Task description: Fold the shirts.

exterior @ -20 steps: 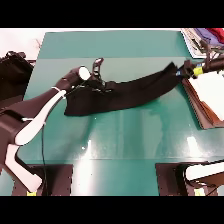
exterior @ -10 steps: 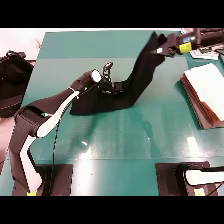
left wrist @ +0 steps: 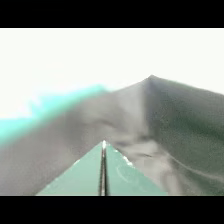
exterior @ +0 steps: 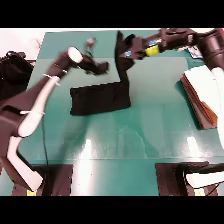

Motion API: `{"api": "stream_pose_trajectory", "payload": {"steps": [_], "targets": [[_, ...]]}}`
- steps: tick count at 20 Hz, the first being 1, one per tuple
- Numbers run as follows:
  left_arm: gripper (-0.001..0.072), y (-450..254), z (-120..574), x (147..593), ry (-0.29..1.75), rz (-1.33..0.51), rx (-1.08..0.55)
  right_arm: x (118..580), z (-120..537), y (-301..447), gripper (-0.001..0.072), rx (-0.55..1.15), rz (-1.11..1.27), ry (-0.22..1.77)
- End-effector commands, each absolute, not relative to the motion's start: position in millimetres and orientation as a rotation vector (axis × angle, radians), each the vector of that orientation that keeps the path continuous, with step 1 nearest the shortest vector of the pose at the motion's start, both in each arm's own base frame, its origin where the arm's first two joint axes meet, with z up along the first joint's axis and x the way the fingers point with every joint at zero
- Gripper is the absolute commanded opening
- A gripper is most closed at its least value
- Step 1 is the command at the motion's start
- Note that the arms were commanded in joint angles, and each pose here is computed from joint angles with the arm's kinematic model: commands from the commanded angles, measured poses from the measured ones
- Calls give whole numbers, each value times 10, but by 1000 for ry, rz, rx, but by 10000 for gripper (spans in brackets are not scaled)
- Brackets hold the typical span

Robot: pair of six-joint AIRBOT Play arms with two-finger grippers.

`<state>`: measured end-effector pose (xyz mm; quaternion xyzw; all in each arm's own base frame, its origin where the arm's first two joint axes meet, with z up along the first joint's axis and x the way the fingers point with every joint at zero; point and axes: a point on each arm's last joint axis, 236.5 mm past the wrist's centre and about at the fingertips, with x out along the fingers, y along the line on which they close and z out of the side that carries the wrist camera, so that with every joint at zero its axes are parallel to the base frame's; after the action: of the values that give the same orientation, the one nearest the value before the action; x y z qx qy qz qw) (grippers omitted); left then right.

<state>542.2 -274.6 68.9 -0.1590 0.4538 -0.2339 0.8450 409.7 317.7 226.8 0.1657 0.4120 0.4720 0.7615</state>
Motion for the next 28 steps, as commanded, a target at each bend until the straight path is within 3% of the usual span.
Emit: {"api": "stream_pose_trajectory", "payload": {"steps": [1,2,3,4,5,9,12,15,17,19,28], "targets": [[22,-1589,1661,5538,793,-339,-276,3915,2250,4100,15,445,1198,830],[22,-1337,1915,5503,746,-305,-282,3852,2169,4402,16,452,1236,817],[22,-1148,2111,5452,711,-279,-281,3786,2035,4701,72,421,1263,802],[22,-1002,2268,5400,681,-261,-269,3719,1905,4932,286,396,1286,805],[23,-902,2388,5350,660,-250,-264,3644,1811,5080,392,384,1314,824],[22,-865,2484,5193,670,-263,-223,3783,1491,4761,386,293,1267,908],[22,-963,2456,5161,683,-287,-208,4239,962,3755,386,228,995,1034],[22,-1144,2461,5133,681,-322,-186,4485,379,2562,391,272,700,1192],[22,-1297,2472,5131,668,-357,-157,4506,73,2056,612,383,581,1274],[23,-1421,2490,5119,658,-379,-152,4459,-185,1812,615,434,513,1319],[22,-1539,2450,5049,683,-405,-145,4326,-663,2821,615,757,684,1389]]}}
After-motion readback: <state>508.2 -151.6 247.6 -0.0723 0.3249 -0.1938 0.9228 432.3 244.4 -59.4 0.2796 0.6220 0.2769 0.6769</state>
